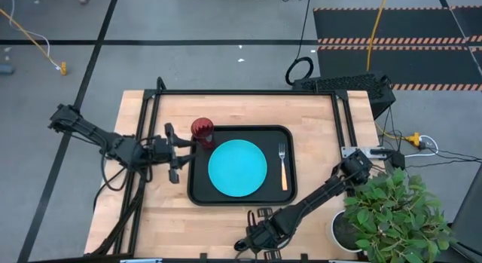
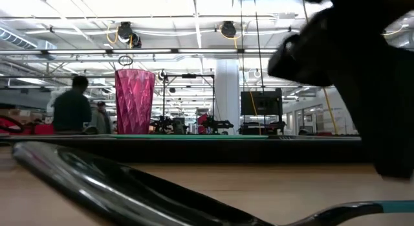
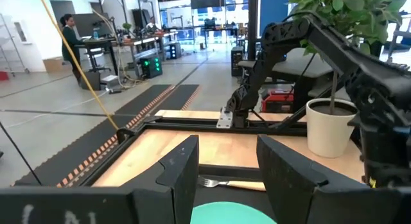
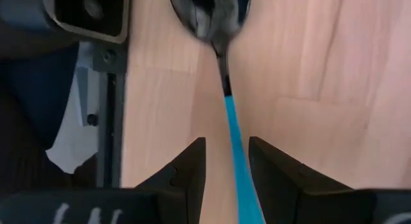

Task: Pick and place plate/cup/fork/spoon on tray
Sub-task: Put the spoon on the black food tray

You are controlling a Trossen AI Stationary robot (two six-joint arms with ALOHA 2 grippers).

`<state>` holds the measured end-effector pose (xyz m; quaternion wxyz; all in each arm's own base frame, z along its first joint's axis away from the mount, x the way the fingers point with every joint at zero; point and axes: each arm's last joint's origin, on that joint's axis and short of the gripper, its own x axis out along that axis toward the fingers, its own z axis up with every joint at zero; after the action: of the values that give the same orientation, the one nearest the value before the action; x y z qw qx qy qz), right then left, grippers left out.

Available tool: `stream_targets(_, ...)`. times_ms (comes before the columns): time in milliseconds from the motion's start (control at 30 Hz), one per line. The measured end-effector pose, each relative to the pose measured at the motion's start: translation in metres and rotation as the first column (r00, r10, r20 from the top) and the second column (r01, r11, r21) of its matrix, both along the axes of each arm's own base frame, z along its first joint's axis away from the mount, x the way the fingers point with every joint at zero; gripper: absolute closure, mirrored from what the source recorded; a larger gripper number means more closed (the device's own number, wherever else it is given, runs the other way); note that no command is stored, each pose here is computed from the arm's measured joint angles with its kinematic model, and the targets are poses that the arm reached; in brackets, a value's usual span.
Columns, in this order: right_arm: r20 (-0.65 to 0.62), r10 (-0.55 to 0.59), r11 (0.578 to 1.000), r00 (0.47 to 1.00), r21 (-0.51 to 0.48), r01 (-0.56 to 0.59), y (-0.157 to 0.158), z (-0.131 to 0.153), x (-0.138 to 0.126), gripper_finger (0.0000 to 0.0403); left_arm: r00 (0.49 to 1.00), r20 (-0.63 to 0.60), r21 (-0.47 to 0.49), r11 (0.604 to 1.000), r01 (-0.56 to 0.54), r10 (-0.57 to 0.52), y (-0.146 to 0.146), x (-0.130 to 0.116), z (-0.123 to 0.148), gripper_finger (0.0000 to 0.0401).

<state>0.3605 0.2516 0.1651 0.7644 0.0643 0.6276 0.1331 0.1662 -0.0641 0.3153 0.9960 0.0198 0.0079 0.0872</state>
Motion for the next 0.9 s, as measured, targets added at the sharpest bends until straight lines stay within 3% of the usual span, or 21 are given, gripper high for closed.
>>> stream_targets(500,0.022,-0.050,0.993,0.999,-0.105,0.052,-0.007,-0.030,-0.014,0.0295,1.000,-0.003,-0.063,0.998,0.000,0.000,-0.005,0.010,-0.005,0.0240)
stream_targets(600,0.003,-0.054,0.988,0.999,-0.145,0.054,-0.010,-0.033,-0.017,0.0316,1.000,-0.008,-0.068,0.998,0.000,-0.001,-0.006,0.010,-0.006,0.0240)
stream_targets(767,0.018,-0.059,0.978,0.998,-0.201,0.062,-0.009,-0.034,-0.020,0.0386,1.000,-0.010,-0.075,0.997,0.010,-0.011,-0.007,0.010,-0.007,0.0240)
stream_targets(900,0.046,-0.062,0.968,0.997,-0.241,0.071,-0.005,-0.035,-0.024,0.0389,1.000,-0.010,-0.075,0.997,0.025,-0.026,-0.010,0.008,-0.007,0.0240)
